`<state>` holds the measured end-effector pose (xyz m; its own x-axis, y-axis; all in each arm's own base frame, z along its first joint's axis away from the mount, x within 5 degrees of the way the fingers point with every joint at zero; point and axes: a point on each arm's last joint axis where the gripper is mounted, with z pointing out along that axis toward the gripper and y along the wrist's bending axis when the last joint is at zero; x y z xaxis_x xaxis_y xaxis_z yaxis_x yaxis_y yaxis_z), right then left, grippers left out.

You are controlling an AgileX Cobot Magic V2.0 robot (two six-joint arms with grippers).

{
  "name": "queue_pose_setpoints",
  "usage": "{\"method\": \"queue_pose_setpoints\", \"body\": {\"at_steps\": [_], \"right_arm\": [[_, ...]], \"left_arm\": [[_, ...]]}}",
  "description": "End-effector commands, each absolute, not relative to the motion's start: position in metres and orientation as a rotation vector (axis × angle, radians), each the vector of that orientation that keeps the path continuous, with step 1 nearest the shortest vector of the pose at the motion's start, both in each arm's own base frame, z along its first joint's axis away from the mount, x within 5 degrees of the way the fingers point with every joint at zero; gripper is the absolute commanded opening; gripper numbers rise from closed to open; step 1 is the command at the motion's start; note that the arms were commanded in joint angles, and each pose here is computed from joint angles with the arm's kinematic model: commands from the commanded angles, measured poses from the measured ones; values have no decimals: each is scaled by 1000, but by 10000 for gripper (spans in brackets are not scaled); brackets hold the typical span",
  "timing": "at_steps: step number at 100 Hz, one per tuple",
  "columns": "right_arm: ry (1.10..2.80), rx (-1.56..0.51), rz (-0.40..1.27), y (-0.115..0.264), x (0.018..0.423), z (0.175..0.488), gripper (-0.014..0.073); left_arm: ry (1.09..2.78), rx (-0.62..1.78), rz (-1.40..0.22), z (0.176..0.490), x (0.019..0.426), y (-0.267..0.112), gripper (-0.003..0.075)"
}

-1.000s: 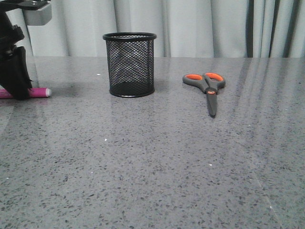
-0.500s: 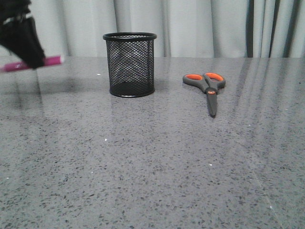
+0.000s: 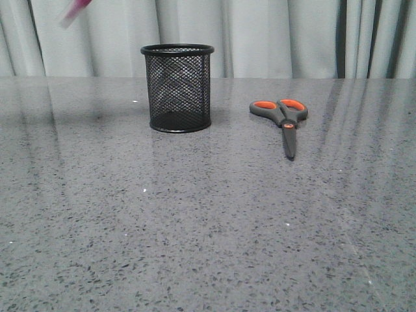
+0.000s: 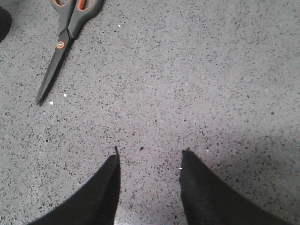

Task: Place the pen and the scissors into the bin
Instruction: 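Lift the highlighter with the left gripper and carry it over the mesh cup, then lower the highlighter into the mesh cup and open the left gripper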

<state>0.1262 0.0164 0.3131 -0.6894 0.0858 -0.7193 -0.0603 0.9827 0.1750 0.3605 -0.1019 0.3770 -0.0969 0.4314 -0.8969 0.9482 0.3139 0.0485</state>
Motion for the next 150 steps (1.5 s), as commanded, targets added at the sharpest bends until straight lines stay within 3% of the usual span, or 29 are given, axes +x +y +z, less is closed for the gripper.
{"method": "queue_pose_setpoints", "body": {"at_steps": [1,23,57,92,150], "right_arm": [[2246,14,235,17,131,326,271],[2244,15,235,17,131,326,271],[2239,15,234,16,131,327,271],[2239,15,234,16,131,327,271],[2239,15,234,16,131,327,271]], "left_arm": [[1472,1128,-831,422,346,-111,-22],[1357,1063,-930,430,345,-134,-22],[1431,1058,-941,391,367,-179,-22],[1535,1020,-954,350,393,-185,-21],[1585,1206,-906,331,390,-185,-21]]}}
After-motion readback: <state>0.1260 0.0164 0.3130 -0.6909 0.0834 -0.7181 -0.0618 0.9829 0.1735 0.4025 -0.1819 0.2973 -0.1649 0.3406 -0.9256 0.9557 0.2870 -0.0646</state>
